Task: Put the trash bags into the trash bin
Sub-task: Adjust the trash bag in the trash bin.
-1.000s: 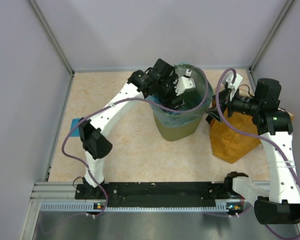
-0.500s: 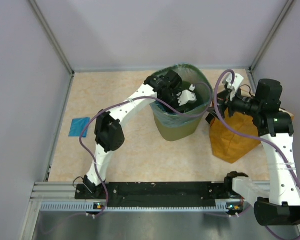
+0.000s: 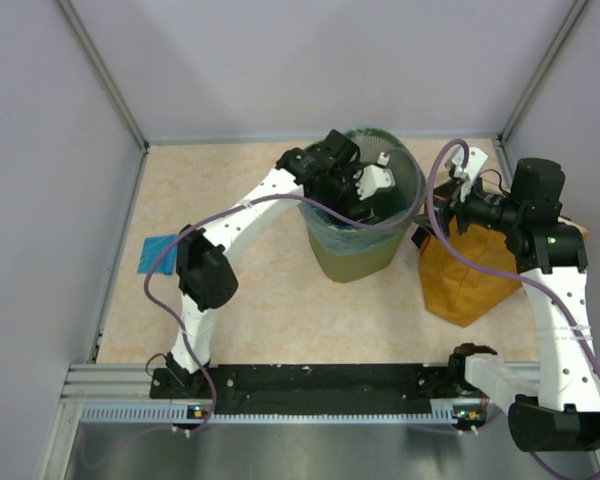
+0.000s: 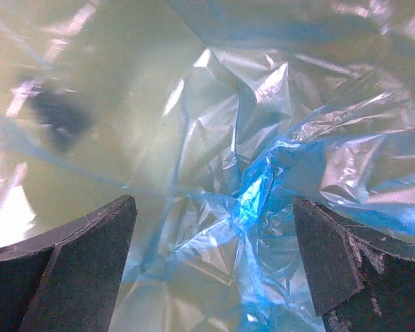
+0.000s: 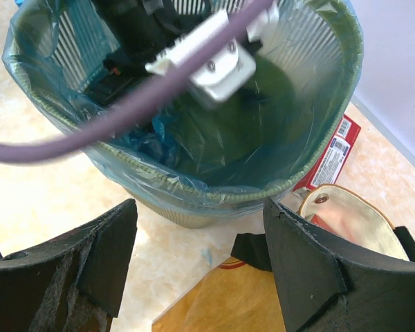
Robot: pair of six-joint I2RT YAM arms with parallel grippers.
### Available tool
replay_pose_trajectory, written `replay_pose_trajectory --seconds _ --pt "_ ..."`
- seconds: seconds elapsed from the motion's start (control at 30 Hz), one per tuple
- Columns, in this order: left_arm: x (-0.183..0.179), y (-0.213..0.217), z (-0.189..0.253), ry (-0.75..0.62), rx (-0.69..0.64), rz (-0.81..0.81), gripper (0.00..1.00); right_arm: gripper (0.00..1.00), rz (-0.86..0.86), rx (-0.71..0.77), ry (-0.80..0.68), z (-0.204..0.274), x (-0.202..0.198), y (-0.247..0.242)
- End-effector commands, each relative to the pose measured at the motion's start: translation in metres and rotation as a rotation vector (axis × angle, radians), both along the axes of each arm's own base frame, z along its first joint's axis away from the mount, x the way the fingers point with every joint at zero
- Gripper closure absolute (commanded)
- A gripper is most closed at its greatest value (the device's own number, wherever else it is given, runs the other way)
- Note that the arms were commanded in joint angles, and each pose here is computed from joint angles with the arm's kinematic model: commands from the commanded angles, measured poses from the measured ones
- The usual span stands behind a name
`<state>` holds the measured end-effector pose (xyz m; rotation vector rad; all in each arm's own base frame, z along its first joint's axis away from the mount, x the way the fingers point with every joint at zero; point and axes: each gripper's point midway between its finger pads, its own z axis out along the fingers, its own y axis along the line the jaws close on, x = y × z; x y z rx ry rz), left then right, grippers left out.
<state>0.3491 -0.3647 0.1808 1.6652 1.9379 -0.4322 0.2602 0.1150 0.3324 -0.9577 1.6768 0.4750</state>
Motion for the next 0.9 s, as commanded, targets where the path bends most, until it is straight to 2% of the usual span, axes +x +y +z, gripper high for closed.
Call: replay_pose_trajectory --seconds 0.0,0.2,0.4,0.53,0.63,0.77,0.83,0.87 --pt "0.004 -0.012 0.082 -0.146 -0.204 0.037 0.01 0.27 0.02 -0.003 -0.052 0.012 -0.006 0.004" --pt "-0.002 -0.012 0.12 -0.174 -0.309 0.068 0.01 0.27 -0.008 0.006 -0.051 0.017 -0.003 0.001" --pt "-0.011 0.001 0.196 -0.307 -0.499 0.118 0.01 0.27 -0.096 0.043 -0.072 0.036 0.006 -0.005" --pt "-0.018 0.031 0.249 -0.407 -0.613 0.208 0.01 0.26 -0.27 0.062 -0.101 0.049 0.024 -0.026" --pt "-0.015 0.064 0.267 -0.435 -0.656 0.32 0.01 0.26 -0.448 0.075 -0.117 0.056 0.041 -0.051" --pt "-0.005 0.118 0.282 -0.485 -0.728 0.471 0.01 0.24 -0.592 0.12 -0.146 0.067 0.049 -0.073" --pt "0.005 0.152 0.285 -0.507 -0.768 0.577 0.01 0.06 -0.645 0.133 -0.159 0.073 0.053 -0.081" --pt "0.008 0.165 0.286 -0.52 -0.781 0.609 0.01 0.04 -0.67 0.133 -0.162 0.075 0.054 -0.084"
